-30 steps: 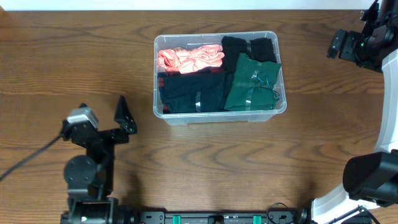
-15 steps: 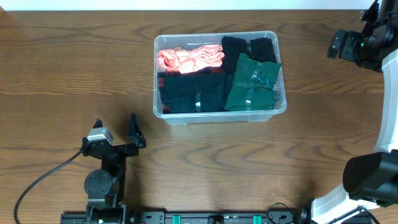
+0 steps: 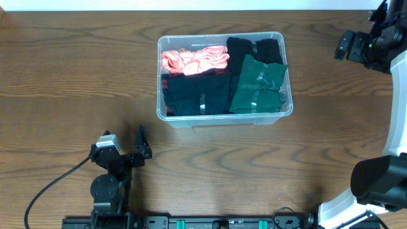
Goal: Pack container
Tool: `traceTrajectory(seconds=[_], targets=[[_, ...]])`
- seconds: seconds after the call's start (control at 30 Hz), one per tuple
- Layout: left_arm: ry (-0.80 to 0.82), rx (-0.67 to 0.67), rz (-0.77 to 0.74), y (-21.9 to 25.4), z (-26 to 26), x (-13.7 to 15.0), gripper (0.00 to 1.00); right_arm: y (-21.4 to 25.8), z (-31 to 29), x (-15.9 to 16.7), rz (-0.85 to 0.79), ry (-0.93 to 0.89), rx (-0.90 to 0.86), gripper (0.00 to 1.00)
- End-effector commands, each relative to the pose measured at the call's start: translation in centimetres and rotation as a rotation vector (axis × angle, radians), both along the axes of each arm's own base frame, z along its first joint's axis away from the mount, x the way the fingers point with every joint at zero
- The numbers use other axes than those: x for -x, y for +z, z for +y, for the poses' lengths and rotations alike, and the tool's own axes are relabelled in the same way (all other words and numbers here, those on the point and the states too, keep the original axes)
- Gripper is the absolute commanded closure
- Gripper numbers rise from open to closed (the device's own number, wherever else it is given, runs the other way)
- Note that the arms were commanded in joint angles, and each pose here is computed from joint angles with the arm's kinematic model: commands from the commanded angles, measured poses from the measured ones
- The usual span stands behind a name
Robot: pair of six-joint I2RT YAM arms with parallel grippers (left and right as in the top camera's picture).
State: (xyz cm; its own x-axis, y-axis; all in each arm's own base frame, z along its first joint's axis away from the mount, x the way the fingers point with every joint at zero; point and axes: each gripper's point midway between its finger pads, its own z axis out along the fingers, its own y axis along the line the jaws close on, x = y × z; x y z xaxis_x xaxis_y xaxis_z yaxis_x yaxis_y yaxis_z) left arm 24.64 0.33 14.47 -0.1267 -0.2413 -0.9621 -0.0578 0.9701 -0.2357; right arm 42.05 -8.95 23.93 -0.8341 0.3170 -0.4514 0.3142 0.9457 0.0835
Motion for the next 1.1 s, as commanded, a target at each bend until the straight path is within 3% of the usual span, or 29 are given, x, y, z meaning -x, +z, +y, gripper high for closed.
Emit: traceTrajectory(seconds=[0.0, 1.07], targets=[[0.005, -0.03, 0.041, -1.31, 0.15, 0.23, 0.02, 0.67, 0.0, 0.22, -0.016, -0.015, -0.001, 0.01], [0.004, -0.03, 0.052, -1.57, 0.14, 0.2, 0.02, 0.68, -0.01, 0.21, -0.017, -0.015, -0.001, 0.01]])
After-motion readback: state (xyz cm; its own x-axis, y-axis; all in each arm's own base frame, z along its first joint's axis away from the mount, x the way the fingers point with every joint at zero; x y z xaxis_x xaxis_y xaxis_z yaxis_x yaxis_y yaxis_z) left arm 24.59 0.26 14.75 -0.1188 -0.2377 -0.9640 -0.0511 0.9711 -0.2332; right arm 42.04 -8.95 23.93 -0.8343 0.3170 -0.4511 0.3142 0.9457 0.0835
